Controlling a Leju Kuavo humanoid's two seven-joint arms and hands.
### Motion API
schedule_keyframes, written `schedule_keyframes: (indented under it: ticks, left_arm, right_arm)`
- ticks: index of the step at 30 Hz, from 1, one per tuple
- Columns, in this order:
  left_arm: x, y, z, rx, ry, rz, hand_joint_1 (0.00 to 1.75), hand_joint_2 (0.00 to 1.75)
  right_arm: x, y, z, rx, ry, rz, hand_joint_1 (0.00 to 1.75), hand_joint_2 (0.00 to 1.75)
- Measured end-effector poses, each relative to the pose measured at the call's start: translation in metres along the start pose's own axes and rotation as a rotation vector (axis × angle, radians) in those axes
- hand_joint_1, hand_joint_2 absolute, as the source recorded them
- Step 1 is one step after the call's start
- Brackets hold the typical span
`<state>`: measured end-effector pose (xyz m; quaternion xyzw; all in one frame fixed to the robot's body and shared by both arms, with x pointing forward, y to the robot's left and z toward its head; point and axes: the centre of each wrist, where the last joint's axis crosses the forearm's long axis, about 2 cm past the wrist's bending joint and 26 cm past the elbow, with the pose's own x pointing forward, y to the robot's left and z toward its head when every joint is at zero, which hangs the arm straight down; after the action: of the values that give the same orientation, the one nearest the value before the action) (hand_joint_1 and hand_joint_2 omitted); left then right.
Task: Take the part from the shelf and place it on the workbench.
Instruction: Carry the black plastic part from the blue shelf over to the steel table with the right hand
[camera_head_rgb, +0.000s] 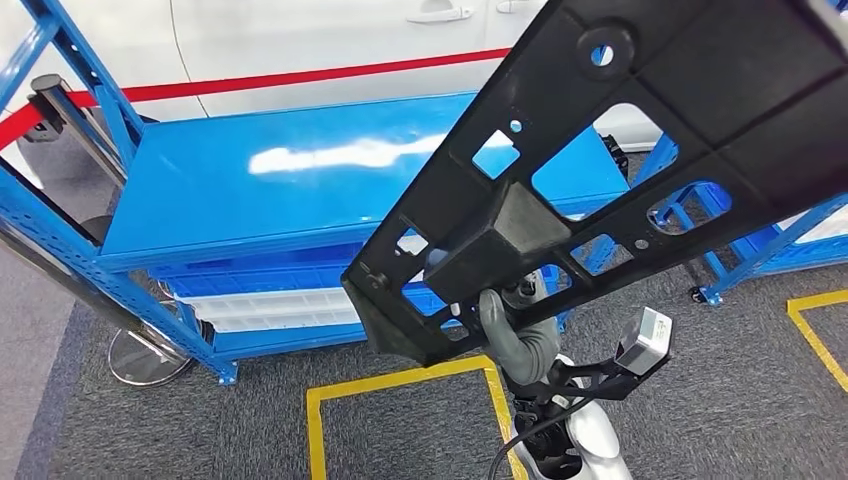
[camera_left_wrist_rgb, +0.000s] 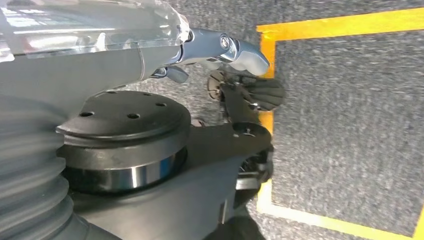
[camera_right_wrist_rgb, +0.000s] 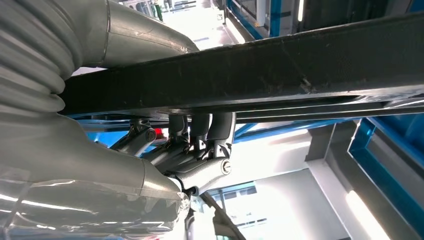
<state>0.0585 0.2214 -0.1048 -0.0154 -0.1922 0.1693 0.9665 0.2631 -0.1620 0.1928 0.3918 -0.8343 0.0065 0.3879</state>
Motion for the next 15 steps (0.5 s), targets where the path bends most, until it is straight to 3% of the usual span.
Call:
schedule_keyframes:
  ticks: [8,15]
  left_arm:
    - [-0.001,0.0,0.0,-0.008,0.007,-0.009,0.0,1.75]
    - [-0.001,0.0,0.0,-0.018,0.026,-0.028,0.0,1.75]
  right_arm:
    - [-0.001,-0.004,0.005,-0.044,0.038,0.038,1.75,1.75]
    - [-0.002,-0.005,0.032,-0.136,0.092,0.064,1.75,1.75]
